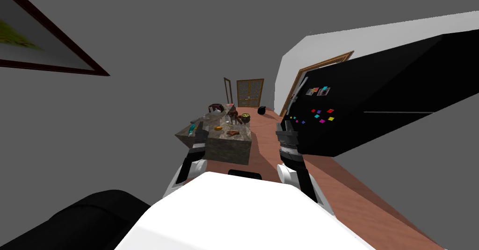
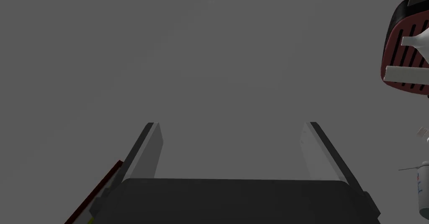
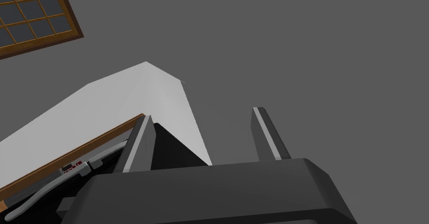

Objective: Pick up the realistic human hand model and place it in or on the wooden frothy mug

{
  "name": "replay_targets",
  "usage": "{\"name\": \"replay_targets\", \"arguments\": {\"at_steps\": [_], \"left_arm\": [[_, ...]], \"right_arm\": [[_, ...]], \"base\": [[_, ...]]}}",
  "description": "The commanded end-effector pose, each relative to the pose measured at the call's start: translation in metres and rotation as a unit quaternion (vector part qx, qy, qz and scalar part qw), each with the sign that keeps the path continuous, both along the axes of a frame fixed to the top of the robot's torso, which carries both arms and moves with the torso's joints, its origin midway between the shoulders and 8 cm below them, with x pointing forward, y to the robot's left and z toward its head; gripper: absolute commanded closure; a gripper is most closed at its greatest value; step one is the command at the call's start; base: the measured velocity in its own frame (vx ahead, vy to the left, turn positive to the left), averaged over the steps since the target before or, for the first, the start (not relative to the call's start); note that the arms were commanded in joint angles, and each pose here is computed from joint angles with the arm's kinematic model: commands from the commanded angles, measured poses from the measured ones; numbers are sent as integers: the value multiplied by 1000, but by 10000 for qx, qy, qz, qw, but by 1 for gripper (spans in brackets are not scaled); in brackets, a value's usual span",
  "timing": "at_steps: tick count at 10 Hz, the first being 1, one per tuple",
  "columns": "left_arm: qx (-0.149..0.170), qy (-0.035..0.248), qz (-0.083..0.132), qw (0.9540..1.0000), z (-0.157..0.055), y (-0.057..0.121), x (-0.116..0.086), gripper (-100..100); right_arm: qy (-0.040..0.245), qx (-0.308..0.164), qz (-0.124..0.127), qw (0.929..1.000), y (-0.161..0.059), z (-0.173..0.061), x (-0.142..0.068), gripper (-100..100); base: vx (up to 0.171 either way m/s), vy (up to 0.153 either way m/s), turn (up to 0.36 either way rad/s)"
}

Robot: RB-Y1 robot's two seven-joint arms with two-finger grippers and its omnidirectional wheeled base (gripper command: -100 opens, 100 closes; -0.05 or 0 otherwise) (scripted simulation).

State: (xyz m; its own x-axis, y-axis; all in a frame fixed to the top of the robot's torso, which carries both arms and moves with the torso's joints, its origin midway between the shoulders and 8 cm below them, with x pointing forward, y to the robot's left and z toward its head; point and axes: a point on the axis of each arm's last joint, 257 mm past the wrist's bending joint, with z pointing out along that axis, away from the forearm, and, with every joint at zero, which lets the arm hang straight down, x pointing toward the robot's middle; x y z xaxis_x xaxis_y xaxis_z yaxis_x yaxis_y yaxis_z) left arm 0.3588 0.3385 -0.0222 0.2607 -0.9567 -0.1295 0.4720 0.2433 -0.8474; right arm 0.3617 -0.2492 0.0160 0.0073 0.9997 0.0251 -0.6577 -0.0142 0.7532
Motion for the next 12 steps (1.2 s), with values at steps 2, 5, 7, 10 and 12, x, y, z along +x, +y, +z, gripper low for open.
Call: {"name": "replay_targets", "arguments": {"at_steps": [2,5,7,10,12], "left_arm": [[183,421,148,9988,-15,17,9,-100],[254,768,314,9962,-28,35,14,-100],[253,1000,415,9938,-37,45,17,-100],[210,1436,630,9874,-56,68,20,-100],[165,1652,742,9833,-65,80,20,-100]], "right_arm": [[0,0,0,10000,0,0,0,0],[0,0,0,10000,0,0,0,0],[0,0,0,10000,0,0,0,0],[0,0,0,10000,0,0,0,0],[0,0,0,10000,0,0,0,0]], "base": [[-70,-108,-55],[-57,-74,-45],[-41,-72,-33],[-49,-107,-60],[-18,-71,-39]]}}
